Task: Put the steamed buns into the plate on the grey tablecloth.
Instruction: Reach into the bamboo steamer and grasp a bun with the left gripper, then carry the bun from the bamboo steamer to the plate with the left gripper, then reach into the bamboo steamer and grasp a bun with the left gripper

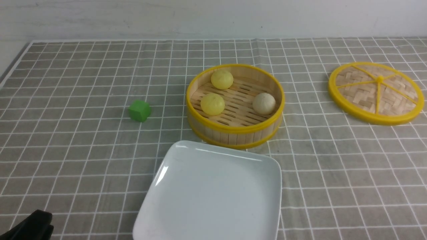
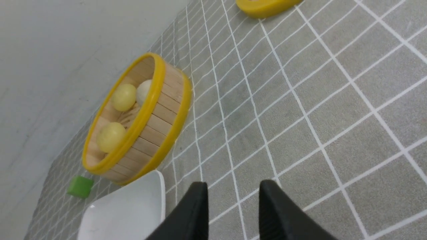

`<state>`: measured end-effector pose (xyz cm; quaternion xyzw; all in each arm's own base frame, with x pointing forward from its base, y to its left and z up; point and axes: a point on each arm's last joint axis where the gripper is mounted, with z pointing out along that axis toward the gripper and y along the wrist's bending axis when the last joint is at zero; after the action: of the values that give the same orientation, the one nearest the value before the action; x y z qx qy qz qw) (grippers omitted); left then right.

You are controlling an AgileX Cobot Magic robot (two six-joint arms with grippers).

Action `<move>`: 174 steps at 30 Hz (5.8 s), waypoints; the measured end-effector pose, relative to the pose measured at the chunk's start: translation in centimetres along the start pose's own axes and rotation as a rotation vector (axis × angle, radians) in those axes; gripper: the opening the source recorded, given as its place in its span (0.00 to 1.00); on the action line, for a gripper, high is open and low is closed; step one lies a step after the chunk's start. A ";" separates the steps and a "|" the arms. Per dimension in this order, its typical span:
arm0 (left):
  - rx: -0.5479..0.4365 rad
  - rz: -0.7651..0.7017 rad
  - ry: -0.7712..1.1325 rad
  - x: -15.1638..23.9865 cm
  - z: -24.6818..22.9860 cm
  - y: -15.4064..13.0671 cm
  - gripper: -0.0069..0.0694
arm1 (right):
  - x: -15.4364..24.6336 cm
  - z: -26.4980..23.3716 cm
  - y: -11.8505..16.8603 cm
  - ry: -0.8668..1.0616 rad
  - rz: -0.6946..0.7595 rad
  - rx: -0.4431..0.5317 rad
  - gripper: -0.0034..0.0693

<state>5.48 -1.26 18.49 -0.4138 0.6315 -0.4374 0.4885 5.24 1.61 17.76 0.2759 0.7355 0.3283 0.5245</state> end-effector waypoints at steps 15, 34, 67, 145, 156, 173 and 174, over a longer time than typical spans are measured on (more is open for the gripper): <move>-0.255 0.548 0.306 -1.0 0.5 -6.9 0.09 | -1.9 -0.3 2.3 0.013 -0.276 0.019 0.05; -0.395 0.851 1.058 0.7 22.7 -15.8 0.38 | -7.6 5.1 10.0 0.875 -0.596 0.271 0.08; -0.292 1.210 0.998 11.3 42.0 -13.2 0.59 | -7.3 6.7 9.6 0.923 -0.575 0.270 0.30; -0.409 1.115 1.139 10.4 25.6 -10.8 0.65 | -7.3 6.6 9.7 0.941 -0.580 0.266 0.05; -0.281 1.101 0.986 9.7 29.5 -20.5 0.53 | -7.3 6.7 9.7 0.937 -0.580 0.265 0.06; -0.356 1.166 0.814 12.0 40.9 -20.9 0.43 | -7.3 6.8 9.8 0.922 -0.575 0.255 0.07; -0.353 1.157 0.819 12.2 41.2 -20.6 0.48 | -7.3 6.8 9.8 0.922 -0.574 0.254 0.07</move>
<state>45.56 -24.66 29.32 0.1103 0.9423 -0.1207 0.2922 14.51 3.63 28.09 -0.0466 0.9682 0.1680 0.1793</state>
